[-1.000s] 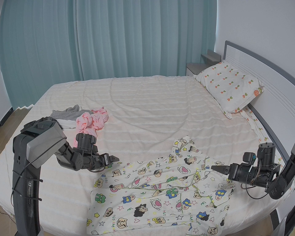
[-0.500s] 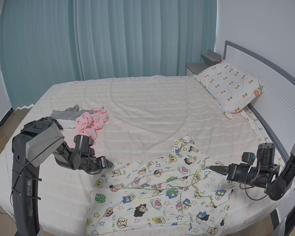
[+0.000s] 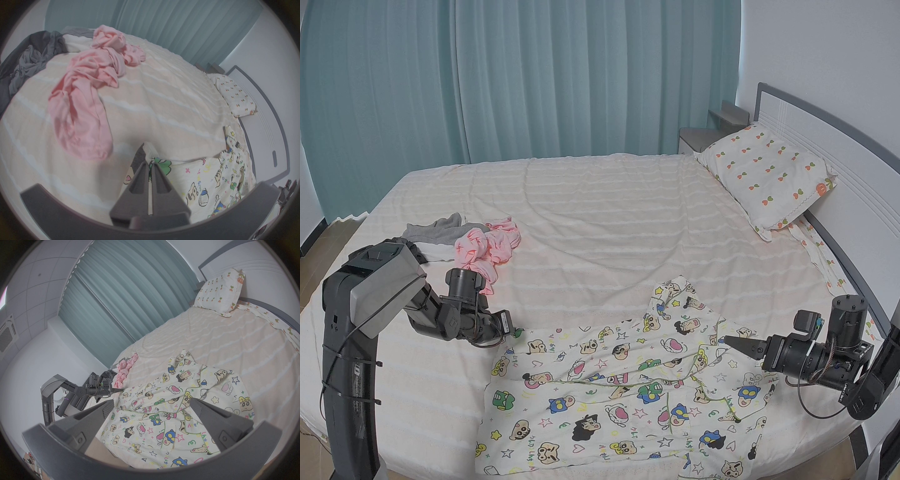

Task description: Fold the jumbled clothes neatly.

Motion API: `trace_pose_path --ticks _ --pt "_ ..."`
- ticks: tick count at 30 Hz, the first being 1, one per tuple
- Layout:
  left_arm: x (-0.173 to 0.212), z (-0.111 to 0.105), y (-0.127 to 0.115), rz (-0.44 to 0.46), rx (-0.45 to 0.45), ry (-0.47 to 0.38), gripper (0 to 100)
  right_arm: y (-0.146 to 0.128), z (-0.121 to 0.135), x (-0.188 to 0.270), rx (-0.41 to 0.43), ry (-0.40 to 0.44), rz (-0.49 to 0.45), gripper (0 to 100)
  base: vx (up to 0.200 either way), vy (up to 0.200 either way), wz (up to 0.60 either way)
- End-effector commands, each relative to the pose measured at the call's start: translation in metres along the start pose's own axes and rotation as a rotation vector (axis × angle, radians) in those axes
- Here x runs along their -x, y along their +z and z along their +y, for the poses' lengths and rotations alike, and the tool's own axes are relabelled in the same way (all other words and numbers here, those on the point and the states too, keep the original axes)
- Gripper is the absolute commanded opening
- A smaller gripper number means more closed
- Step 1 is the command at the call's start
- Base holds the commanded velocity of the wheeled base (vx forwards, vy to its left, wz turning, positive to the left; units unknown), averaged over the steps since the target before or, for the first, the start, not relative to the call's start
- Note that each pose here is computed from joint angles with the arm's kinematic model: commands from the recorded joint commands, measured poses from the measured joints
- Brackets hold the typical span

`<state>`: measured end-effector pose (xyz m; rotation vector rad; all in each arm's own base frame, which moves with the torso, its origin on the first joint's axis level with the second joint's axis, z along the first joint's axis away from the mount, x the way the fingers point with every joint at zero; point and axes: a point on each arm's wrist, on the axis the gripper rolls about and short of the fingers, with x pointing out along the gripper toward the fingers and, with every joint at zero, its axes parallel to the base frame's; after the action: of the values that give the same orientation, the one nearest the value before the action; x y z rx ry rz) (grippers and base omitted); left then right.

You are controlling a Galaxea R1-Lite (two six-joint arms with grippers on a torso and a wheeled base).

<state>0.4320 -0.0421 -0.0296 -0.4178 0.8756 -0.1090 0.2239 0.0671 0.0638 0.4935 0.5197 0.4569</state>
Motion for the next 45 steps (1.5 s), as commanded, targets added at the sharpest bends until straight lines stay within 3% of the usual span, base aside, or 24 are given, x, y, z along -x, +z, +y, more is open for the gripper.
trace_pose_path --ticks 1,12,22,28,33,34,45 --pt "0.003 0.006 0.014 -0.049 0.014 0.014 0 -0.002 0.000 0.003 -0.011 0.006 -0.006 100 0.000 0.000 0.00" --pt "0.005 0.004 0.037 -0.127 0.061 -0.002 0 -0.001 -0.001 0.001 -0.041 0.014 -0.019 100 0.000 0.000 0.00" --pt "-0.014 0.004 0.056 -0.236 0.113 0.065 0 -0.001 -0.001 0.002 -0.043 0.013 -0.020 100 0.000 0.000 0.00" --pt "-0.011 0.007 0.048 -0.198 0.145 0.069 0 -0.001 -0.002 0.002 -0.043 0.012 -0.021 100 0.000 0.000 0.00" --pt "0.010 0.009 0.045 -0.156 0.148 0.020 0 -0.002 -0.002 0.002 -0.047 0.009 -0.016 100 0.000 0.000 0.00" --pt "0.017 0.009 0.046 -0.151 0.151 0.009 100 -0.003 -0.003 0.002 -0.048 0.007 -0.012 100 0.000 0.000 0.00" --pt "0.047 0.035 0.030 -0.013 0.205 -0.142 100 -0.015 -0.011 -0.004 -0.070 -0.034 0.046 100 0.000 0.000 0.00"
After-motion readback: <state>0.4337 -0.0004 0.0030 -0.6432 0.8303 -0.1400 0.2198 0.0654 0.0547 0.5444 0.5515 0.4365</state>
